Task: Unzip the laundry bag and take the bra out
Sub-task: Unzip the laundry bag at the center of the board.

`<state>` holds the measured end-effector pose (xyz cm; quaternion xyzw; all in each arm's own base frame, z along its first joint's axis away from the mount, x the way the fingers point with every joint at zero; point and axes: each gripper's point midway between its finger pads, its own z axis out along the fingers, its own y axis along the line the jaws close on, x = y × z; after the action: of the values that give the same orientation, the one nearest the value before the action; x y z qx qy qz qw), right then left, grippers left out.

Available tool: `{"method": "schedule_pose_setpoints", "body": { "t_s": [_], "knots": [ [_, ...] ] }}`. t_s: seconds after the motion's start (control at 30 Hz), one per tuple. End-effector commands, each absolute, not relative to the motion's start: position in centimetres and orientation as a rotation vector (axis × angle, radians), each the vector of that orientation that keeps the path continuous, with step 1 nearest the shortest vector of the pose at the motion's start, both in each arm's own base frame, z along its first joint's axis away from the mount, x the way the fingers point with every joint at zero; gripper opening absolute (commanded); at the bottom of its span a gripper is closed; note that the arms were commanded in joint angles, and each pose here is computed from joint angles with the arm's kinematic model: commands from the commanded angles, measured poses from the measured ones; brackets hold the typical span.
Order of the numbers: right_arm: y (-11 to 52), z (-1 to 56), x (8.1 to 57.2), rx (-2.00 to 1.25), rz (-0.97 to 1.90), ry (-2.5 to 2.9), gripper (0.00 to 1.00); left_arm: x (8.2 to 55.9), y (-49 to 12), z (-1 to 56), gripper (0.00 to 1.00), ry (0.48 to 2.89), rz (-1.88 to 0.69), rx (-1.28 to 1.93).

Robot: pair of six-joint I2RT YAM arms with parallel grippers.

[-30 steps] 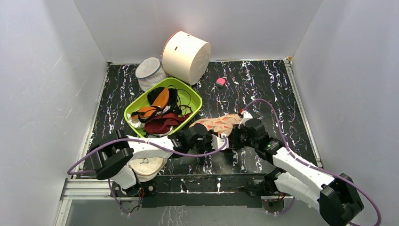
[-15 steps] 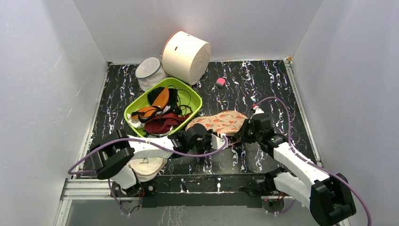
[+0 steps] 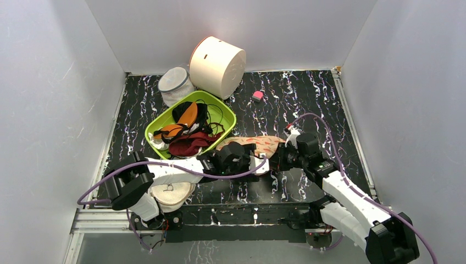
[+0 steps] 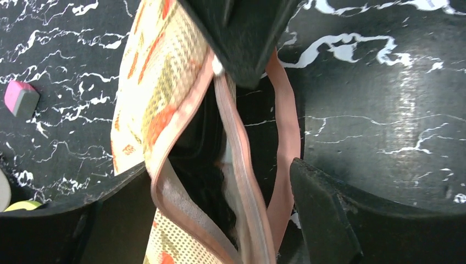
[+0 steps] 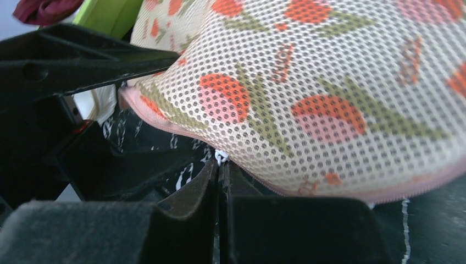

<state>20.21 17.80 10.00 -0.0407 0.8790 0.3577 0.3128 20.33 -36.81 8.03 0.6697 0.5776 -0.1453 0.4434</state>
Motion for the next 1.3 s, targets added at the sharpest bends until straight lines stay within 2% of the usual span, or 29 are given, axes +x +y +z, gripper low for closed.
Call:
{"method": "schedule_pose_setpoints", "body": {
  "t_s": [0.0,0.13,0.23,0.63,0.8,1.1,1.27],
  "knots": [
    [20.0,11.3,18.9,-0.212,1.076,2.270,0.00,18.5,-38.6,11.2,0.84,1.366,-0.491,1.624],
    [21.0,11.3,17.9,-0.235,1.119,2.279,0.00,18.0,-39.0,11.0,0.83,1.332,-0.489,1.617],
    [21.4,11.4,17.5,-0.244,1.130,2.287,0.00,17.7,-39.3,10.9,0.76,1.312,-0.476,1.618],
    [19.4,10.5,18.4,-0.048,0.975,2.327,0.00,20.5,-37.8,10.3,0.17,1.308,-0.235,1.567],
    [18.6,10.4,19.0,0.039,0.919,2.325,0.00,20.9,-37.6,9.6,0.00,1.315,-0.200,1.574],
    [8.4,6.4,19.9,0.748,0.251,2.349,0.00,21.3,-37.2,8.6,0.00,1.319,-0.161,1.582],
    [7.8,6.6,20.4,0.768,0.227,2.300,0.00,21.2,-37.1,8.3,0.00,1.320,-0.155,1.594]
  ]
}}
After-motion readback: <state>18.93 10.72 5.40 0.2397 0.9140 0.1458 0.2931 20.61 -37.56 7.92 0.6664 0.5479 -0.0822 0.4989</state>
